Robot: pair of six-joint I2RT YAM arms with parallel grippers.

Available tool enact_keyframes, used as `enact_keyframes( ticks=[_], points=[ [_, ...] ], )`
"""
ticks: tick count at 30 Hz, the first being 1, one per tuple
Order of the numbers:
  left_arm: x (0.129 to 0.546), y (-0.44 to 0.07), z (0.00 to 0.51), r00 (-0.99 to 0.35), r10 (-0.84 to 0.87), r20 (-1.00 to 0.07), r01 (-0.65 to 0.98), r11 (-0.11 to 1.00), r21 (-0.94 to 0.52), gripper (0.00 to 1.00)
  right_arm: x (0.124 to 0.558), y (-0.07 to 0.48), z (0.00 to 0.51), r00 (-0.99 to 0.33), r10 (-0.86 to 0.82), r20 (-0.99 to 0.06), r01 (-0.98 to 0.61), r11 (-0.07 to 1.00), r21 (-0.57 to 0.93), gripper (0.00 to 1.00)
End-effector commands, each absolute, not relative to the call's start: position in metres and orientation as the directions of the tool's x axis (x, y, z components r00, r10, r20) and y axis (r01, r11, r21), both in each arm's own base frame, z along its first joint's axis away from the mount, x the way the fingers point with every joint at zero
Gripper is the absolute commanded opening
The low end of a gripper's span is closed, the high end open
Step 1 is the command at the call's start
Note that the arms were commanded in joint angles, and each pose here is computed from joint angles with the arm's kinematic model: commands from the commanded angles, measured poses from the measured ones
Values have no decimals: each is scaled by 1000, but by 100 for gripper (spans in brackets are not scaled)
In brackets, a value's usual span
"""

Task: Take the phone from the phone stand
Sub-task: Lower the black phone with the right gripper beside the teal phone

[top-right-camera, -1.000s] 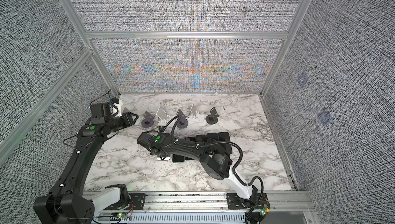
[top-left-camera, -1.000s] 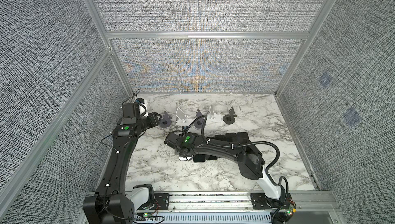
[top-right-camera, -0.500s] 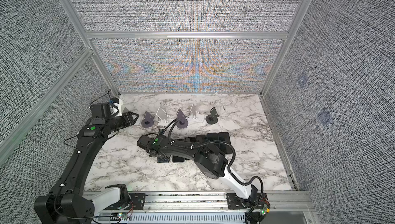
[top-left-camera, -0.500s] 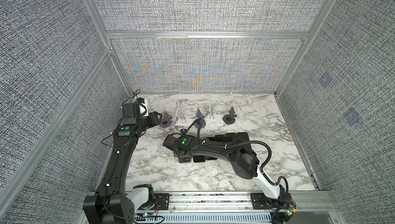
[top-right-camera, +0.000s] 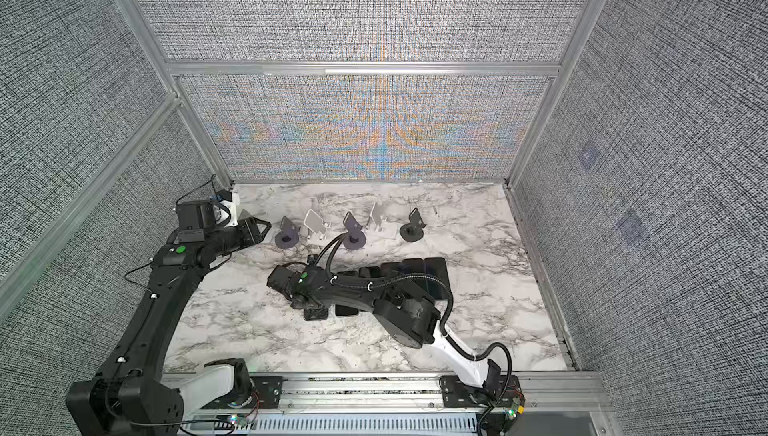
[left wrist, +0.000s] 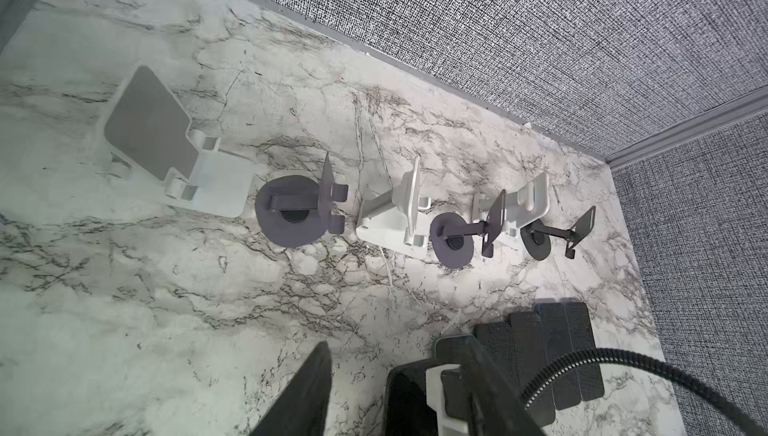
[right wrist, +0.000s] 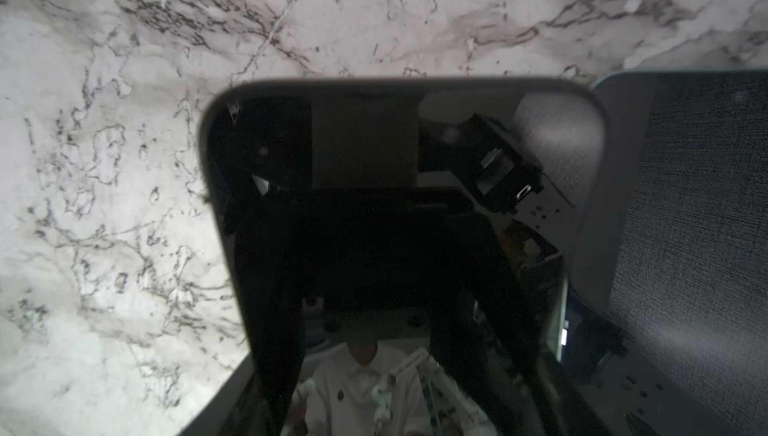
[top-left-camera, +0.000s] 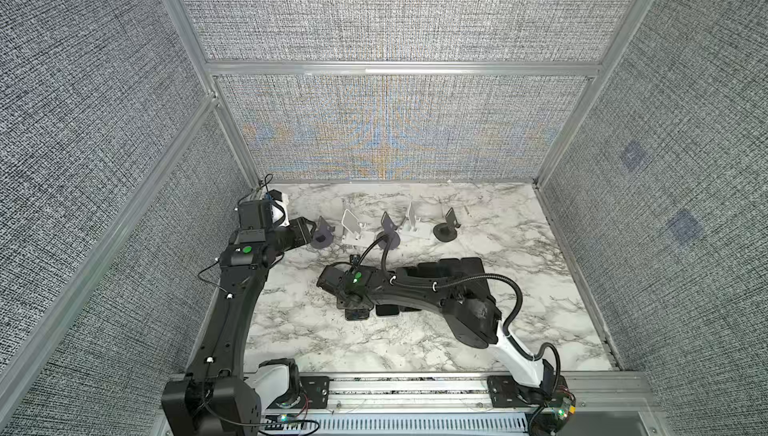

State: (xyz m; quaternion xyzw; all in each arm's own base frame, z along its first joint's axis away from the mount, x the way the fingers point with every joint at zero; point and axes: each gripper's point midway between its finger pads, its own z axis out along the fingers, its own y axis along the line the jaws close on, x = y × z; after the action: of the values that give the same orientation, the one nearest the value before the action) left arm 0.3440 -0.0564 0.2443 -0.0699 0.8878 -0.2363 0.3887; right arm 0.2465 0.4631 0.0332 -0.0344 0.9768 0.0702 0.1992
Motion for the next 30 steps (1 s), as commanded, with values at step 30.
enact_keyframes(
  ticks=[30],
  points=[
    [345, -58, 254, -661, -293, -691, 96, 880, -465, 51, 245, 459, 58, -907, -33, -420, -100, 985, 139, 71]
  ],
)
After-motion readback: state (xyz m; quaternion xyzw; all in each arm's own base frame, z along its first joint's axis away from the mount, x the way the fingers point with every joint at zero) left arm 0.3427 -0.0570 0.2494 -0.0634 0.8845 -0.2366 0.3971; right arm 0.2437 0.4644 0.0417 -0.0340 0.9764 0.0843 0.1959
